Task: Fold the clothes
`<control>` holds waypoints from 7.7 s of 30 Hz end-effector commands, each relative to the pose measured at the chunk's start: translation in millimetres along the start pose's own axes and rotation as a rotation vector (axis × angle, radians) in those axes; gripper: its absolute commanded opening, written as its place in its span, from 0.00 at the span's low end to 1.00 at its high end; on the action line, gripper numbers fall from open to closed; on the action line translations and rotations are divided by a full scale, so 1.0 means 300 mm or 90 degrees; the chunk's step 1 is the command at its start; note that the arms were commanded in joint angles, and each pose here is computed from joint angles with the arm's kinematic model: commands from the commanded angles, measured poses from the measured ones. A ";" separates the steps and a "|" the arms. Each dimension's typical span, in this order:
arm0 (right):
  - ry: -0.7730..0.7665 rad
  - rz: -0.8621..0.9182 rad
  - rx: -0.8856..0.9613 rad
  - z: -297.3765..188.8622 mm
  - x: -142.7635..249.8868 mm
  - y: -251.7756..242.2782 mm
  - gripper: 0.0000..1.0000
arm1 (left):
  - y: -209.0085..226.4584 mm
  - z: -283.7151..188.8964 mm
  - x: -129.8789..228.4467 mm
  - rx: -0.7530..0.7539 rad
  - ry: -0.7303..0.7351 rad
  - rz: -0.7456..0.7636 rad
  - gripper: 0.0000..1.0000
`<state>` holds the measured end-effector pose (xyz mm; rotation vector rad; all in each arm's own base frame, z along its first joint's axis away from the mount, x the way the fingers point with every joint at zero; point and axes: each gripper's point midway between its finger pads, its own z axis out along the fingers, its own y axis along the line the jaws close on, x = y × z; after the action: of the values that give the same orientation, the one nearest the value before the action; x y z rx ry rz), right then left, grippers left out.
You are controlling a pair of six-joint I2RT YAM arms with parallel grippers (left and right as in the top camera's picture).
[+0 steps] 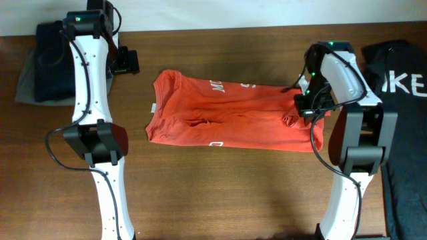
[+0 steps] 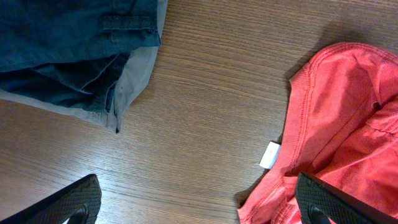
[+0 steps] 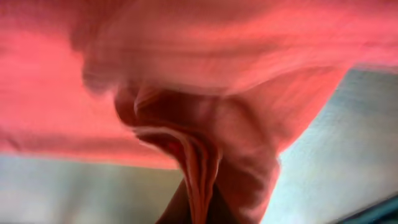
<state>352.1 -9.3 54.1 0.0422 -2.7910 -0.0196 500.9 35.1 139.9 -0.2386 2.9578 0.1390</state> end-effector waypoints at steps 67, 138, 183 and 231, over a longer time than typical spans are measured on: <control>-0.280 0.039 -0.385 0.107 -0.147 -0.214 0.85 | -0.002 -0.035 -0.006 0.006 -0.015 0.002 0.99; -0.299 0.087 -0.312 -0.181 -0.292 -0.021 0.20 | -0.002 -0.035 -0.006 0.007 -0.015 0.002 0.99; -0.213 0.099 -0.187 0.021 -0.255 0.029 0.04 | -0.004 -0.035 -0.006 0.009 -0.015 0.002 0.99; -0.258 -0.015 -0.303 -0.017 -0.178 -0.285 0.99 | -0.004 -0.035 -0.006 0.009 -0.015 0.002 0.99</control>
<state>407.0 -100.5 47.3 -0.1007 -3.1091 -0.7180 500.7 35.1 139.9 -0.2387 2.9586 0.1391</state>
